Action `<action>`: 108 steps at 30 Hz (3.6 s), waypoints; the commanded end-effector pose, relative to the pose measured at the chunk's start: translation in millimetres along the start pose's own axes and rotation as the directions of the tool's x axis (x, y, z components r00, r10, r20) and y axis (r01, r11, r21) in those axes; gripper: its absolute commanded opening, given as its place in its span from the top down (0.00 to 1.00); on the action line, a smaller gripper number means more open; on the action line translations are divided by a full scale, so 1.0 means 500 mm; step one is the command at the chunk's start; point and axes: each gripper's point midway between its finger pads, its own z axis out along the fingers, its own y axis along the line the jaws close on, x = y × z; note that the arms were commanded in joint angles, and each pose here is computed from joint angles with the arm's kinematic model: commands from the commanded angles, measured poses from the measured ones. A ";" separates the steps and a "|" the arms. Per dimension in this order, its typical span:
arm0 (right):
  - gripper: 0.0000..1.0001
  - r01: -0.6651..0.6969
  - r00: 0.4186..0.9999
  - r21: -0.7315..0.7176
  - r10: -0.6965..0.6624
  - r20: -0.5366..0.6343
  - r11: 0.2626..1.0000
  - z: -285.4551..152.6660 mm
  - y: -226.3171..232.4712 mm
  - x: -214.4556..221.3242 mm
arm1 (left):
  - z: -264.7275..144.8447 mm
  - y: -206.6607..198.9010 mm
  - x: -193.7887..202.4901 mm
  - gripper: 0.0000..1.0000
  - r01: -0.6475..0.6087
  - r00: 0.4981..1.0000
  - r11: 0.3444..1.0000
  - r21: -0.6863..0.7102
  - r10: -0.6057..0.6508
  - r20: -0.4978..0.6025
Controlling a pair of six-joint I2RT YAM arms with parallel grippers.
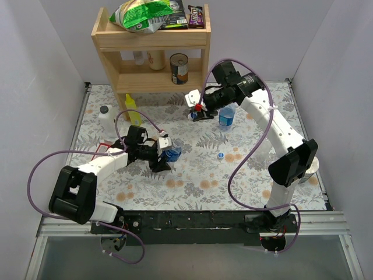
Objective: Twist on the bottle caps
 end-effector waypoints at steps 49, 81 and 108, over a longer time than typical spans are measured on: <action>0.66 0.110 0.993 -0.344 -0.121 -0.012 0.932 0.125 0.205 -0.071 | 0.001 -0.045 -0.085 1.00 -0.189 0.972 0.982 -0.028 0.191 0.140; 0.68 -0.699 0.714 -0.169 0.663 -0.225 0.695 0.227 0.172 -0.027 | -0.022 0.055 -0.136 1.00 -0.044 0.970 0.940 -0.340 0.121 0.209; 0.07 -0.692 0.722 -0.066 0.688 -0.076 0.719 0.051 0.084 -0.020 | 0.006 0.001 -0.054 1.00 0.024 0.991 0.979 -0.202 0.002 0.132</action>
